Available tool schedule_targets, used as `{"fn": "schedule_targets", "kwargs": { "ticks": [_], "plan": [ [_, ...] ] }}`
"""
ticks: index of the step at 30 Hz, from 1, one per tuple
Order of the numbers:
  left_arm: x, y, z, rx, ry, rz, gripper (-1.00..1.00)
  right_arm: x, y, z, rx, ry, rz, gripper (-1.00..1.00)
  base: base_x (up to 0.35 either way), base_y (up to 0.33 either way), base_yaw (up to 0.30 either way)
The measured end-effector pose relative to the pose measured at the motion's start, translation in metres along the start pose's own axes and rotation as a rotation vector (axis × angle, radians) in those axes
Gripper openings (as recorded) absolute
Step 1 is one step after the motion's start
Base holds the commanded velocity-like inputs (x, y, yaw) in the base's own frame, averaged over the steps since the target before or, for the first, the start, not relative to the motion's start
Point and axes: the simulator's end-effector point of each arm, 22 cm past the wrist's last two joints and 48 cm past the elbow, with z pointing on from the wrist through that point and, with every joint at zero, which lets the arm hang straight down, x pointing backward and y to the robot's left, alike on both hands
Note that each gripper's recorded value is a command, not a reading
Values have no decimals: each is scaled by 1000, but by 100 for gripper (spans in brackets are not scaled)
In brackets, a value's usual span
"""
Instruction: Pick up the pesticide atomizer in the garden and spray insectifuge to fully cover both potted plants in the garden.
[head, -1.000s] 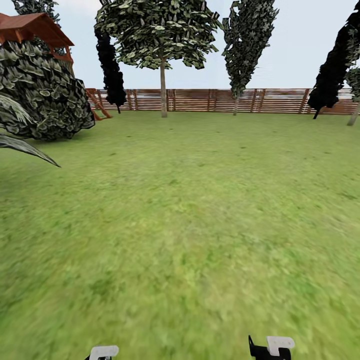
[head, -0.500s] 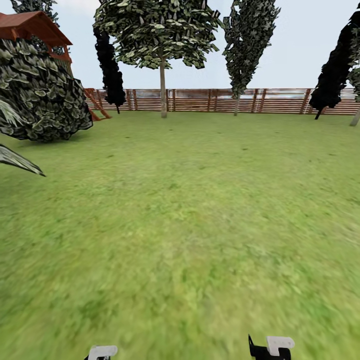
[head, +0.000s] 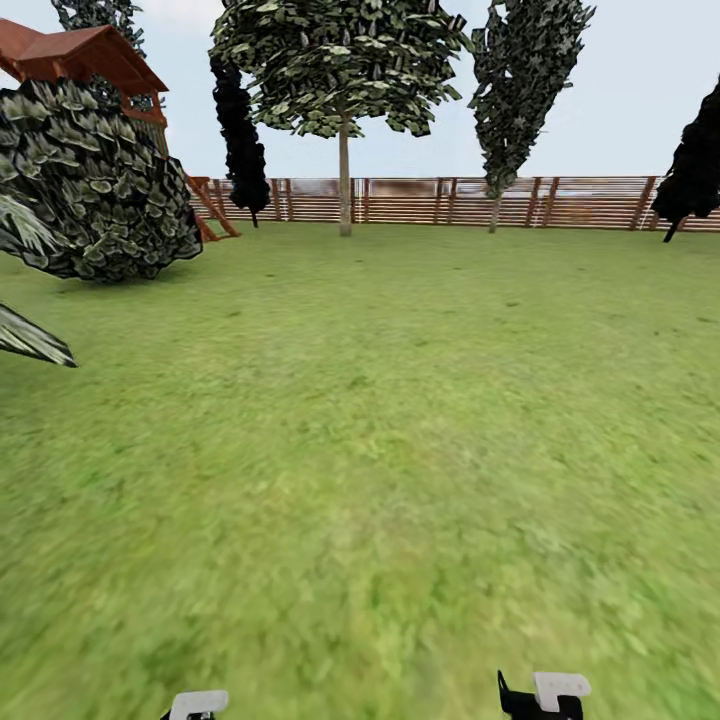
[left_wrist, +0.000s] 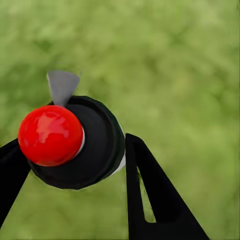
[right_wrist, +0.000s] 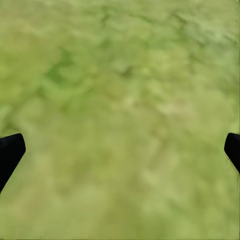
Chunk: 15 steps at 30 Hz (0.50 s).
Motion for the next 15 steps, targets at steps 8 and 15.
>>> {"fn": "schedule_targets", "kwargs": {
  "ticks": [8, 15],
  "plan": [
    [0, 16, -1, -78, 0, 5, -100, 0, -1, 0, -1, 0, -2, 100, 338, -135, 4],
    [0, 18, -1, -91, -2, 9, -100, 0, 0, 0, -2, 0, -4, 100, 338, -123, 0]
  ]
}}
